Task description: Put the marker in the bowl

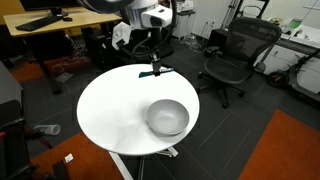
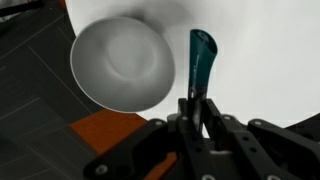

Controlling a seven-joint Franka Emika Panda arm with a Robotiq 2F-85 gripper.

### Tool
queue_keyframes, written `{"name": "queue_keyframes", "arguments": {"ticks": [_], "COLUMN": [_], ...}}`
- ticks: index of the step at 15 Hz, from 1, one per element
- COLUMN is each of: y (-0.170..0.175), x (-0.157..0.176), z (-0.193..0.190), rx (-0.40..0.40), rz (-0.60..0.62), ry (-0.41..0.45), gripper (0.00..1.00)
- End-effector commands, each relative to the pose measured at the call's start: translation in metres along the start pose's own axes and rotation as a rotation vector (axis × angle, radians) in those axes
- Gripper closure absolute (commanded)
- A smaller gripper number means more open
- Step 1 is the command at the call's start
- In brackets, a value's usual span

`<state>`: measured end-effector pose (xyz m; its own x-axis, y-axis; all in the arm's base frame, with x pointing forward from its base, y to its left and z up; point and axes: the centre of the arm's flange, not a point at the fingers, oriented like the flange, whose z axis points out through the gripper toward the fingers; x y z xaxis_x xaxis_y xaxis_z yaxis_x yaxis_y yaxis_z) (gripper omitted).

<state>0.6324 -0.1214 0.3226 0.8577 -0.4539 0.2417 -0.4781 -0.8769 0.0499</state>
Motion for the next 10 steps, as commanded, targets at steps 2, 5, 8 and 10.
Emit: {"name": "queue_keyframes", "arguments": {"ticks": [2,5,8,10], "y": [0.031,0.049,0.064,0.072], "x": [0.019,0.026,0.029,0.03], "z": [0.003,0.014,0.028,0.039], "rx": [-0.014,-0.023,-0.04,-0.048], "rz": [0.0,0.023,0.046,0.059], "ry": [-0.012,-0.017,-0.032,-0.035], "gripper": [0.95,0.95,0.95,0.95]}}
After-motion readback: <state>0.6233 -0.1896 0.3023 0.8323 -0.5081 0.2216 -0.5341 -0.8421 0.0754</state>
